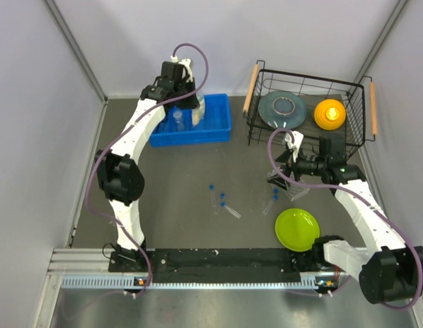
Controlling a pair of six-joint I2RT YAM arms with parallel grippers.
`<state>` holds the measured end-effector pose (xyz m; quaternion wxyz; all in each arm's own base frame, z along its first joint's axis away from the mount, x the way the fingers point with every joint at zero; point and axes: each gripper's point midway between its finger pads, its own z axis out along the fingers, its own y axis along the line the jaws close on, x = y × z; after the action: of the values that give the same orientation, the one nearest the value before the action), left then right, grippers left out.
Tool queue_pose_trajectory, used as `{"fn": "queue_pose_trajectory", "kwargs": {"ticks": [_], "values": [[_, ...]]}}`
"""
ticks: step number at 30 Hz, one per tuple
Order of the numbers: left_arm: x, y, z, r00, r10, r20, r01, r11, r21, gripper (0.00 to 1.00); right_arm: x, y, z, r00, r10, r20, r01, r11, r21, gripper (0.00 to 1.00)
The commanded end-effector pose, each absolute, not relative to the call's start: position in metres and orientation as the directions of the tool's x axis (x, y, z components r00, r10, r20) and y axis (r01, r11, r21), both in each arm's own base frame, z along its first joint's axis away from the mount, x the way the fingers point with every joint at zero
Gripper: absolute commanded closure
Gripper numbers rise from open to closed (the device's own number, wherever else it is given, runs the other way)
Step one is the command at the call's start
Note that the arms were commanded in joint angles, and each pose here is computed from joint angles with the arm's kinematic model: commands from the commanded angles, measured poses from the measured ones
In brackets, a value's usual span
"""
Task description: Organize the chemistry lab equipment
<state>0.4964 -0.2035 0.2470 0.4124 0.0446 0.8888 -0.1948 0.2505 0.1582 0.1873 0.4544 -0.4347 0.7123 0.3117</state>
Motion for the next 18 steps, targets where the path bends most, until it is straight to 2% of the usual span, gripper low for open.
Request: {"fn": "queue_pose_trajectory", "kwargs": {"ticks": [1, 11, 15, 18], "values": [[0.52, -0.204, 0.247, -0.649, -0.098, -0.755, 0.224, 0.923, -0.313, 0.97, 0.256, 0.157, 0.199, -0.114, -0.342, -0.933, -0.909, 0.415, -0.041, 0.11], [0.568, -0.202, 0.218, -0.65, -0.147, -0.745, 0.172, 0.927, -0.333, 0.95, 0.256, 0.157, 0.197, -0.112, -0.346, -0.931, -0.912, 0.409, -0.042, 0.11], [0.576, -0.202, 0.203, -0.662, -0.159, -0.732, 0.157, 0.926, -0.343, 0.9, 0.256, 0.157, 0.196, -0.111, -0.349, -0.931, -0.912, 0.409, -0.045, 0.11], [0.578, -0.201, 0.198, -0.667, -0.161, -0.727, 0.151, 0.927, -0.343, 0.82, 0.257, 0.156, 0.195, -0.114, -0.349, -0.93, -0.911, 0.41, -0.042, 0.1]]}}
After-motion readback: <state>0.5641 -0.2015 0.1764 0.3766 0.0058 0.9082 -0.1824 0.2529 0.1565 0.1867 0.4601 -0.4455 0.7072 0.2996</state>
